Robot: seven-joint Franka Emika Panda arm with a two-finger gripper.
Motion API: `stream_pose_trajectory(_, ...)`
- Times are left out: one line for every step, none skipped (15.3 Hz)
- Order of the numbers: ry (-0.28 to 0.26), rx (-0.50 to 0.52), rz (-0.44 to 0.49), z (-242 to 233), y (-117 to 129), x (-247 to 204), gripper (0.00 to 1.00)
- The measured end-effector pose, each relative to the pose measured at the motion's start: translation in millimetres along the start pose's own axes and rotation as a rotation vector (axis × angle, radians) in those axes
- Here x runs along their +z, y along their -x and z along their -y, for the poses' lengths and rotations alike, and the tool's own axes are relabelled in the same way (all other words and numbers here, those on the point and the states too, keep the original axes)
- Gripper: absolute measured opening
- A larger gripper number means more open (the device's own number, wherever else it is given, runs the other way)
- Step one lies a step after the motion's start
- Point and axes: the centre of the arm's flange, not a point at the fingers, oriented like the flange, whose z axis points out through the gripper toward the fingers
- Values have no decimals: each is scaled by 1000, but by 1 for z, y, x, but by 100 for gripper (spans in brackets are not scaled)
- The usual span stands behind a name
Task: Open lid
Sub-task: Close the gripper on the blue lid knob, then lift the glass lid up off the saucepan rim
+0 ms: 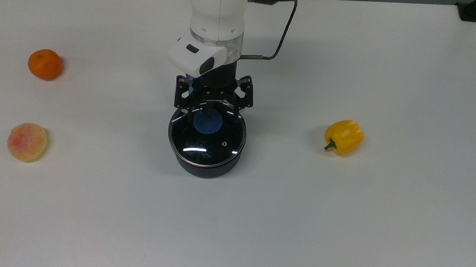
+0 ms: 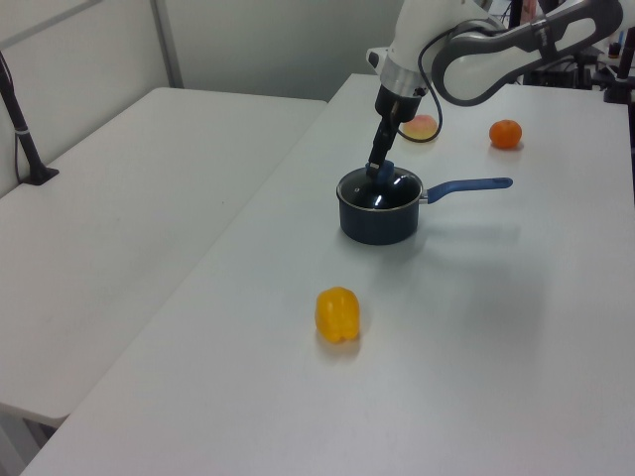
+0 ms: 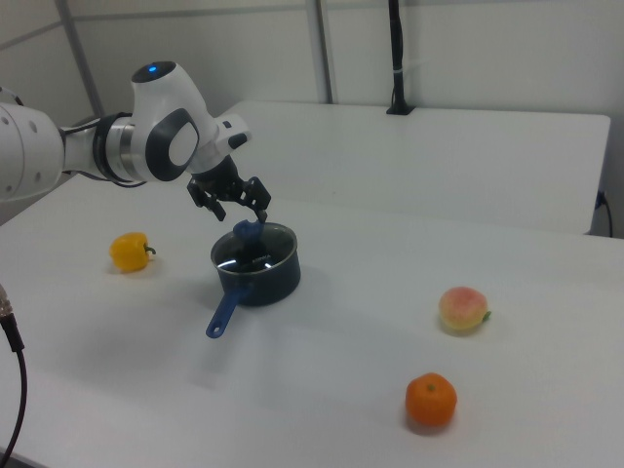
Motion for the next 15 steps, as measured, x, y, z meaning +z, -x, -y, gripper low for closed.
stream_pose_trajectory(10,-10,-2,0,0,3,100)
stream_pose_trajectory(21,-20,1,0,0,7,100)
stream_pose_trajectory(29,-29,7,0,1,11,100)
stream_pose_trajectory(36,-36,11,0,1,14,100)
stream_pose_trajectory(44,-45,14,0,2,16,99)
stream_pose_trajectory(51,-52,15,0,2,18,98)
stream_pose_trajectory(55,-57,17,0,2,19,84)
stream_pose_trajectory(56,-57,17,0,2,19,78)
stream_pose_trajectory(56,-58,17,0,2,19,75)
stream_pose_trajectory(57,-58,16,0,2,18,68)
stream_pose_trajectory(58,-59,14,0,1,18,66)
stream_pose_trajectory(58,-59,14,0,1,18,66)
stream_pose_trajectory(58,-59,14,0,1,18,66)
stream_pose_trajectory(58,-58,13,0,1,18,66)
stream_pose_trajectory(58,-58,12,0,1,17,66)
